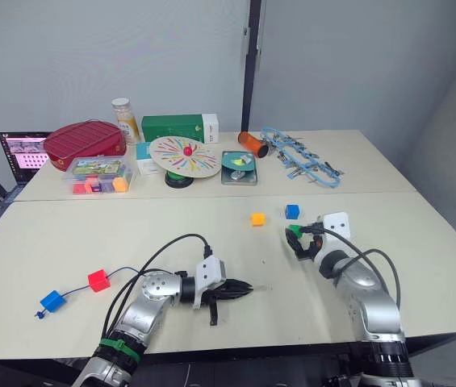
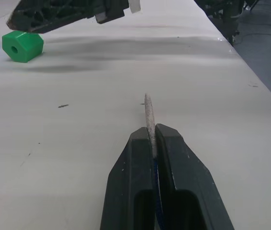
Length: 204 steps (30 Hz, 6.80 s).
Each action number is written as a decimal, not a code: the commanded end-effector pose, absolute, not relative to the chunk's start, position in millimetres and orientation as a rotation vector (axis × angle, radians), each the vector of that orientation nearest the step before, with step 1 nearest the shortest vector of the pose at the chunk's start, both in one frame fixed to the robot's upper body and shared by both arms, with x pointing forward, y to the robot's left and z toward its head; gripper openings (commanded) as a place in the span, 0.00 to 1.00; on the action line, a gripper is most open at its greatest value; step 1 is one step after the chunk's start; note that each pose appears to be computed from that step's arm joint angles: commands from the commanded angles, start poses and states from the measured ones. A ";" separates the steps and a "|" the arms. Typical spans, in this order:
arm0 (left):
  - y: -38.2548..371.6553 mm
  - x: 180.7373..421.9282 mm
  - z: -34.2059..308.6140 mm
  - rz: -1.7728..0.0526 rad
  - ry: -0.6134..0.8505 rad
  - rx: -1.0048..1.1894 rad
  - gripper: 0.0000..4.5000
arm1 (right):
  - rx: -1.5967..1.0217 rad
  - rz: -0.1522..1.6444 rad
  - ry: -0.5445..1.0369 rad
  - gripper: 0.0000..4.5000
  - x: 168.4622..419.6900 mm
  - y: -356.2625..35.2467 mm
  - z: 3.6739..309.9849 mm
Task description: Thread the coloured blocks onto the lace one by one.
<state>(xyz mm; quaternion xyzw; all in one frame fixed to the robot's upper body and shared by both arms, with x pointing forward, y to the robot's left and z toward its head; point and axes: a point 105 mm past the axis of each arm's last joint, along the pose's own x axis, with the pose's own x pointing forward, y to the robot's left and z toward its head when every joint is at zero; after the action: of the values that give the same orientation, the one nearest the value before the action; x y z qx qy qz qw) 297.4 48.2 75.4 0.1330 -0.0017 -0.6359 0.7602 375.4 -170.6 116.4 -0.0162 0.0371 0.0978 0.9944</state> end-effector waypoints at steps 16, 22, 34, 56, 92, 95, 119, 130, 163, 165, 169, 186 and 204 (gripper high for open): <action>49.5 300.8 79.1 -1.340 -0.016 0.292 0.00 | 0.102 0.065 0.058 0.42 403.0 -157.6 116.8; 47.0 299.7 78.9 -1.350 -0.016 0.285 0.00 | 0.096 0.071 0.025 0.27 391.0 -157.2 126.7; 40.6 294.4 76.6 -1.418 -0.012 0.257 0.00 | 0.009 0.188 0.193 0.27 303.7 -148.7 123.6; 31.3 296.6 72.2 -1.469 -0.010 0.222 0.00 | 0.052 0.328 0.287 0.99 261.5 -168.4 119.9; 33.1 286.1 71.9 -1.463 0.016 0.241 0.00 | -0.251 1.029 0.227 0.99 270.3 -194.7 113.4; 33.7 287.1 72.9 -1.480 0.025 0.251 0.00 | -0.216 0.999 0.236 0.99 267.9 -198.0 99.7; 30.2 286.0 74.6 -1.489 0.037 0.215 0.00 | -0.516 1.152 0.404 0.28 291.2 -201.1 148.9; 22.1 283.6 76.2 -1.453 0.009 0.175 0.00 | -1.187 1.278 0.848 0.28 305.1 -193.1 152.0; 21.3 281.5 77.2 -1.503 0.018 0.199 0.00 | -0.905 1.193 0.541 0.99 288.1 -209.8 160.2; 20.9 281.5 76.8 -1.517 0.020 0.203 0.00 | -0.949 1.188 0.537 0.99 288.0 -211.3 156.0; 18.8 281.6 76.1 -1.540 0.024 0.212 0.00 | -1.008 1.188 0.510 0.99 292.1 -206.4 150.7; 21.2 283.3 77.0 -1.520 0.013 0.212 0.00 | -1.095 1.205 0.616 0.83 305.8 -191.9 126.4; 27.5 292.2 83.1 -1.396 -0.037 0.243 0.00 | -0.974 1.292 0.596 0.28 292.6 -145.8 130.4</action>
<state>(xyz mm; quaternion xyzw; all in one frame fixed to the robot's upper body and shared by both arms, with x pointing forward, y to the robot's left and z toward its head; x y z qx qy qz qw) 292.5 28.5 75.1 0.1057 -0.0002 -0.6424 0.7590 292.7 -151.2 125.6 -0.4246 0.2724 0.5695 0.6490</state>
